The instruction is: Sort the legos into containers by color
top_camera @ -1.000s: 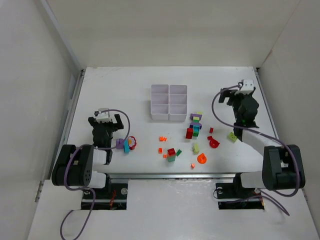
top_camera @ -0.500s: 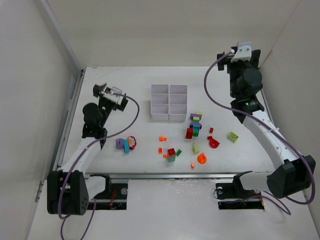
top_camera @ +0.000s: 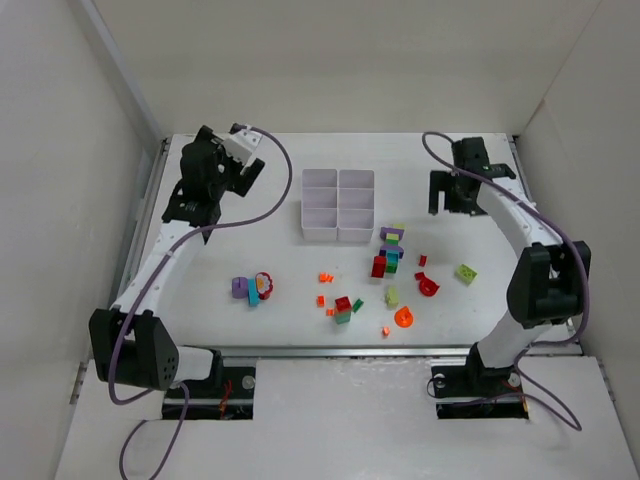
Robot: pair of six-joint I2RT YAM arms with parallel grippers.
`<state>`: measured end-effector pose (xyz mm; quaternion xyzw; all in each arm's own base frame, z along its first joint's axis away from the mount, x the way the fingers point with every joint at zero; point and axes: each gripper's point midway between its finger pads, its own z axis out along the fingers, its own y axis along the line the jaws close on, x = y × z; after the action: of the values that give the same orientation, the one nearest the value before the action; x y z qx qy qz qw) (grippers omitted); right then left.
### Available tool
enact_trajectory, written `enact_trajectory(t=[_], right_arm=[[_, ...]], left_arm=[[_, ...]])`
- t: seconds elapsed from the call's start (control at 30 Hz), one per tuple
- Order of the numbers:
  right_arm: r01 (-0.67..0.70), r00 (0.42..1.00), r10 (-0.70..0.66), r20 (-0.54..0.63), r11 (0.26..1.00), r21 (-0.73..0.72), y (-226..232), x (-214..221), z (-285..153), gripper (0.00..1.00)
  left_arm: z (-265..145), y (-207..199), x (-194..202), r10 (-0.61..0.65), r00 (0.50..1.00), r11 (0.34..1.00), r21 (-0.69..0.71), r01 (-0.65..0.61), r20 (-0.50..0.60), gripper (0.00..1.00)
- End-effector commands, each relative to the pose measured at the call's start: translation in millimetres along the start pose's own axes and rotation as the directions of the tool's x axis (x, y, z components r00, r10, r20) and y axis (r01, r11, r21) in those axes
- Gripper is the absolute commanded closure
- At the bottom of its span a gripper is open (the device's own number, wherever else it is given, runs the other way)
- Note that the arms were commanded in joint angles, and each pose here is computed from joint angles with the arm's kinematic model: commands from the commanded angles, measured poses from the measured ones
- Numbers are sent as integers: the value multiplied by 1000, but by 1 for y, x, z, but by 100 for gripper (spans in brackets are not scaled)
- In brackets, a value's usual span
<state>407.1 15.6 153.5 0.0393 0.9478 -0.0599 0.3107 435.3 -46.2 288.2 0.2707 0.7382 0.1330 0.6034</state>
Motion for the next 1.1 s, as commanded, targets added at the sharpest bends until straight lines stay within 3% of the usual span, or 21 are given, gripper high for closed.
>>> enact_trajectory(t=[0.0, 0.17, 0.4, 0.73, 0.93, 1.07], right_arm=[[-243, 964, 247, -97, 969, 51, -28, 33, -24, 0], [-500, 828, 544, -131, 824, 266, -58, 88, -14, 0], [-612, 703, 698, -136, 691, 384, -54, 139, 7, 0], [-602, 686, 712, -153, 673, 430, -54, 166, 25, 14], [-585, 688, 697, -204, 698, 413, -47, 175, 34, 19], [-573, 699, 688, -196, 702, 422, -50, 175, 37, 30]], left_arm=[[-14, -41, 17, -78, 992, 978, 183, 96, -104, 0], [-15, -59, 18, -107, 991, 970, 212, 122, -81, 0], [-18, -67, 15, -95, 993, 973, 204, 107, -65, 0], [-18, -66, 9, -104, 994, 975, 192, 111, -42, 0], [-16, -62, 10, -92, 995, 980, 175, 99, -48, 0], [-16, -58, 7, -93, 995, 982, 163, 99, -44, 0]])
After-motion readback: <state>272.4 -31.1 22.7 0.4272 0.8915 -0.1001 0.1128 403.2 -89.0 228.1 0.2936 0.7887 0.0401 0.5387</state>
